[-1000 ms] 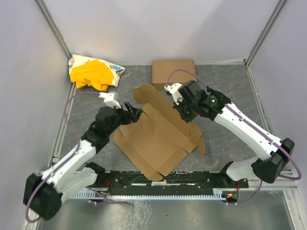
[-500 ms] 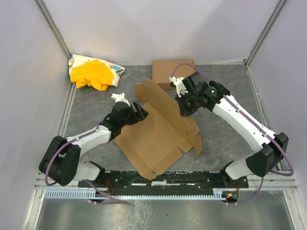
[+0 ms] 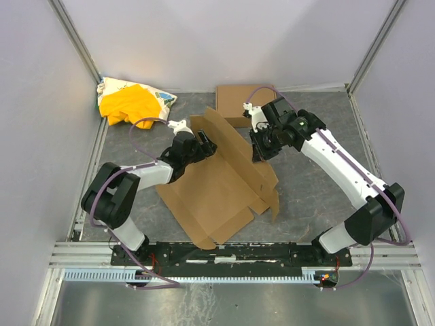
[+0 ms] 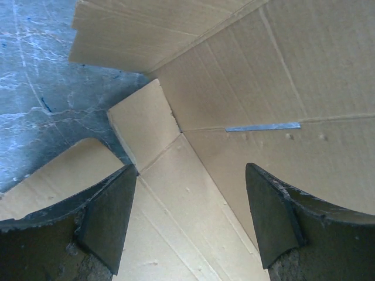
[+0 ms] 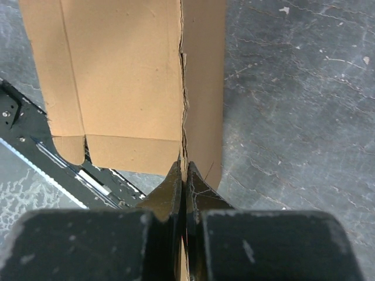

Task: Fold the paper box

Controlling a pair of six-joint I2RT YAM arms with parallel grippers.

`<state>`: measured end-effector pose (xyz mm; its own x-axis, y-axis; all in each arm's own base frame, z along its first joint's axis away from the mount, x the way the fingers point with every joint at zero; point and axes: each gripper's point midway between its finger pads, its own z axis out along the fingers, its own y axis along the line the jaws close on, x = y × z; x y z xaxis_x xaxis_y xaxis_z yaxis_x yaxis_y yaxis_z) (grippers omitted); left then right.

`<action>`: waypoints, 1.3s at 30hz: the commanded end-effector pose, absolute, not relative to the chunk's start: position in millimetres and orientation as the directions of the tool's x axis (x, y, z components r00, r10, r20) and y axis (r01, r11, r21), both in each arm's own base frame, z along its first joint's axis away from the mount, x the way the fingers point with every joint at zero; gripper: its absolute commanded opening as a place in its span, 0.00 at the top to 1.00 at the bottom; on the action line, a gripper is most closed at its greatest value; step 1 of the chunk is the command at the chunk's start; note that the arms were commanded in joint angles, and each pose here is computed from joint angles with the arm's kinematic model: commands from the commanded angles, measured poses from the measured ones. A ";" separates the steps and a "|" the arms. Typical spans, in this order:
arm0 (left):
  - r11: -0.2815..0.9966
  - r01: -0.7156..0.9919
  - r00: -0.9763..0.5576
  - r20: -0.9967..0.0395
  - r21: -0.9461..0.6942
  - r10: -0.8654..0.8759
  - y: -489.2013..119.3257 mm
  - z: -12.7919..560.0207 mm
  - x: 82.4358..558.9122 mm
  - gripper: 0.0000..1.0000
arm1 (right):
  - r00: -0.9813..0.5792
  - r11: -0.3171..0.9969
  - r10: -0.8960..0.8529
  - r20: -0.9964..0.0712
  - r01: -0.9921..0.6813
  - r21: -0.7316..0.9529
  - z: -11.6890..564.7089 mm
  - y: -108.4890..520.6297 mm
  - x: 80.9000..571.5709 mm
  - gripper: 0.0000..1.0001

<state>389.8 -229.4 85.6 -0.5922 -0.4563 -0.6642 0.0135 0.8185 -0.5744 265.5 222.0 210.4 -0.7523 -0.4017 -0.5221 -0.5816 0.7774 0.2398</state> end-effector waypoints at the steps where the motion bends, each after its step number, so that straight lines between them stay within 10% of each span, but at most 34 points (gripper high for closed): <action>1: 0.835 0.025 -0.490 -0.735 -0.549 -0.469 -219.0 98.5 412.7 0.18 | -0.752 0.768 -0.378 -0.540 -0.581 0.271 214.4 233.1 275.0 0.96; 21: 0.487 -0.128 -0.377 -0.412 -0.864 -0.830 -209.0 73.7 422.8 0.25 | -0.795 0.762 -0.373 -0.479 -0.557 0.332 197.3 233.6 274.4 0.96; 39: 0.444 -0.092 -0.276 -0.405 -0.891 -0.872 -202.4 62.3 444.0 0.32 | -0.821 0.772 -0.363 -0.440 -0.530 0.352 188.4 228.6 278.8 0.96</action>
<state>438.5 -210.4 47.5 -0.3556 -0.8365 -0.4170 -0.1433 0.4897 -0.8601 272.8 241.1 204.7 -0.8012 -0.3493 -0.4859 -0.5585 0.7281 0.3976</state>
